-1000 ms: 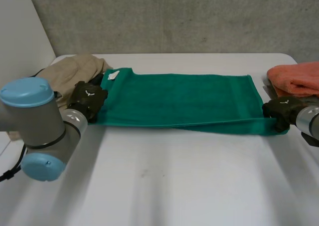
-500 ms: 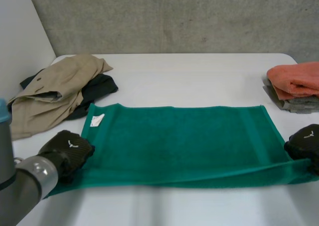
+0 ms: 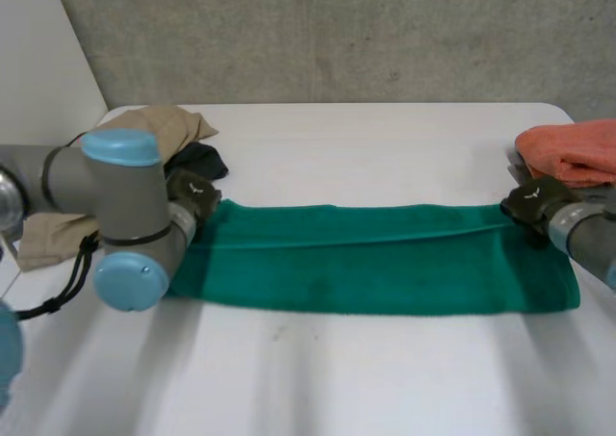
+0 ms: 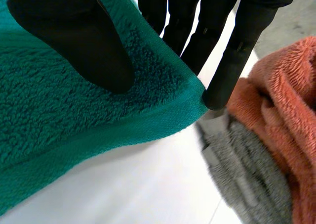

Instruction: Fold the laundry.

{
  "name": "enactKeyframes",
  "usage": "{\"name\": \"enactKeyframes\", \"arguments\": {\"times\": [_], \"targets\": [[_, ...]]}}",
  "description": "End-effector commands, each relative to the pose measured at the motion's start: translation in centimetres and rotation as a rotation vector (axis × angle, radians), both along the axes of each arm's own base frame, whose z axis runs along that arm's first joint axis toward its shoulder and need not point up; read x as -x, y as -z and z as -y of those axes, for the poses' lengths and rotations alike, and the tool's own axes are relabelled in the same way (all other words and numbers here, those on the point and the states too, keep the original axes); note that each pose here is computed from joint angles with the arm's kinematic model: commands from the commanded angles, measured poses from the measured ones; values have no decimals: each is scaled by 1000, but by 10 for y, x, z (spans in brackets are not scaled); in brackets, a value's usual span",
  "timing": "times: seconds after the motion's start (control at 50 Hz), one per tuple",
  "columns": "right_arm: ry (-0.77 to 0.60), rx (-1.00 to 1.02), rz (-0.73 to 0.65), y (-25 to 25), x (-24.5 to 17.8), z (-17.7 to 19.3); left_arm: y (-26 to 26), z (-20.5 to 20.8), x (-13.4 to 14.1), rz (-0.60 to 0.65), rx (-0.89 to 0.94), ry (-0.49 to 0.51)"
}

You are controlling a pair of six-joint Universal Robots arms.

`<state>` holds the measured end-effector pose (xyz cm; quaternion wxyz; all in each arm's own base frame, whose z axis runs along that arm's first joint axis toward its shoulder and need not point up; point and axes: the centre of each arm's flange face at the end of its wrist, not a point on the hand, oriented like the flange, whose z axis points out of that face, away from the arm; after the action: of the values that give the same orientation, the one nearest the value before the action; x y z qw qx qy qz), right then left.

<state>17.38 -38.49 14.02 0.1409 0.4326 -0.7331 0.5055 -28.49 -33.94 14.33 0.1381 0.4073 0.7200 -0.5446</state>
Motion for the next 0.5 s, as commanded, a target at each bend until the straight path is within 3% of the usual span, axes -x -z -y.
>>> {"name": "enactKeyframes", "arguments": {"times": [0.02,0.16,0.32,0.5], "targets": [[-13,140,8,3,-10,24,1,23,10,-8,76,-11],[2,242,15,8,-17,40,4,32,14,14,123,-12],[55,242,0,5,-24,33,-7,24,29,-12,165,26],[96,265,127,-37,-18,13,-44,12,18,-42,202,14]]}}
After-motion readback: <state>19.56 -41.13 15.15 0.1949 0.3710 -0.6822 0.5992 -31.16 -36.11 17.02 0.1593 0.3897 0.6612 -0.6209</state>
